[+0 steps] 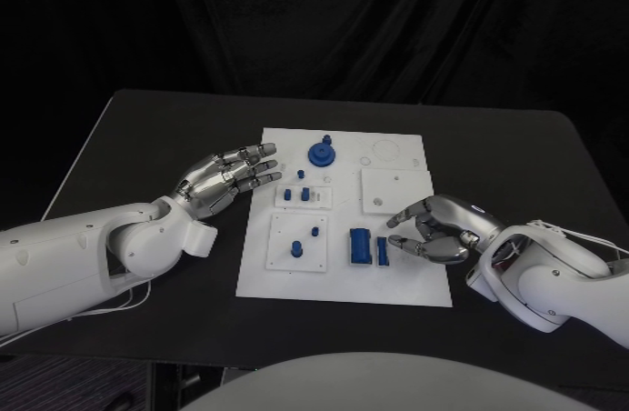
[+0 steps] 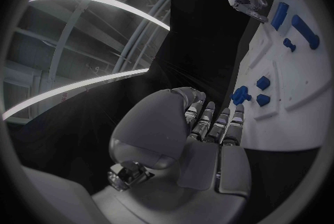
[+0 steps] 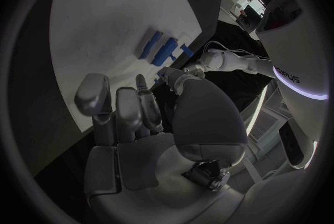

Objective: Assemble the parts on the task board

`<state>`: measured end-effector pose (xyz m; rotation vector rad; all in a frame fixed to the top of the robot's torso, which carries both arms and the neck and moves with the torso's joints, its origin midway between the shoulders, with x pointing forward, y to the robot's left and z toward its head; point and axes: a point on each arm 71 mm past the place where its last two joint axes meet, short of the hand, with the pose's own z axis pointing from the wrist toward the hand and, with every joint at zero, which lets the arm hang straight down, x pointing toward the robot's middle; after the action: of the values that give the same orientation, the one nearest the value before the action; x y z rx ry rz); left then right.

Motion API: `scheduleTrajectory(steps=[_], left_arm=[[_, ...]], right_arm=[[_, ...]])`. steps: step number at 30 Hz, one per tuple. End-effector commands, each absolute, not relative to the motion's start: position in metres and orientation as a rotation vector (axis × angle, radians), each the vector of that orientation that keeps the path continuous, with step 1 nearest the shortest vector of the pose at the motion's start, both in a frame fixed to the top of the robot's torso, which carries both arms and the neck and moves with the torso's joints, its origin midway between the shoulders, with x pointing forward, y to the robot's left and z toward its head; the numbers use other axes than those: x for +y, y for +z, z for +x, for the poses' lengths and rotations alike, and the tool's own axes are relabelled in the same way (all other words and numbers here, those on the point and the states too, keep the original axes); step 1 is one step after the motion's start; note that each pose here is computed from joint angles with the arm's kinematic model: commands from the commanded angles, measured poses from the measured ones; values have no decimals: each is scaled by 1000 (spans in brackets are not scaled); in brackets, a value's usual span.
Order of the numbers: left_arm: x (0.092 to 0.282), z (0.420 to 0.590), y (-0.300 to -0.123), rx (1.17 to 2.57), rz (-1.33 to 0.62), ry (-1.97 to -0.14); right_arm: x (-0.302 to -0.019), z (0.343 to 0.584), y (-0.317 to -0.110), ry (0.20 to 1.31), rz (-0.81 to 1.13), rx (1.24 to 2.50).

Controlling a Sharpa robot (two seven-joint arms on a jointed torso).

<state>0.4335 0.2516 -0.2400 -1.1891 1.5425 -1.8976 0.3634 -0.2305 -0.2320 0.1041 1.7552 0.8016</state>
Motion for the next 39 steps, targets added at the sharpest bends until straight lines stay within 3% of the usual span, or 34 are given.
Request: scheduleTrajectory(steps=[1, 7, 20, 30, 31, 39], left_arm=[[252, 431, -236, 1498, -1182, -1909], [252, 428, -230, 1448, -1163, -1929], [238, 435, -221, 1345, -1043, -1990], [223, 445, -222, 1316, -979, -2004], [223, 444, -232, 1447, -1070, -1956], [219, 446, -232, 1435, -1076, -1892]], right_arm=[[-238, 372, -209, 940, 192, 1467], [-245, 397, -199, 1070, 298, 1401], [-257, 427, -208, 1367, 674, 1425], [-261, 430, -218, 1423, 708, 1418], [-261, 431, -217, 1334, 674, 1439], [-247, 440, -217, 1321, 773, 1385]])
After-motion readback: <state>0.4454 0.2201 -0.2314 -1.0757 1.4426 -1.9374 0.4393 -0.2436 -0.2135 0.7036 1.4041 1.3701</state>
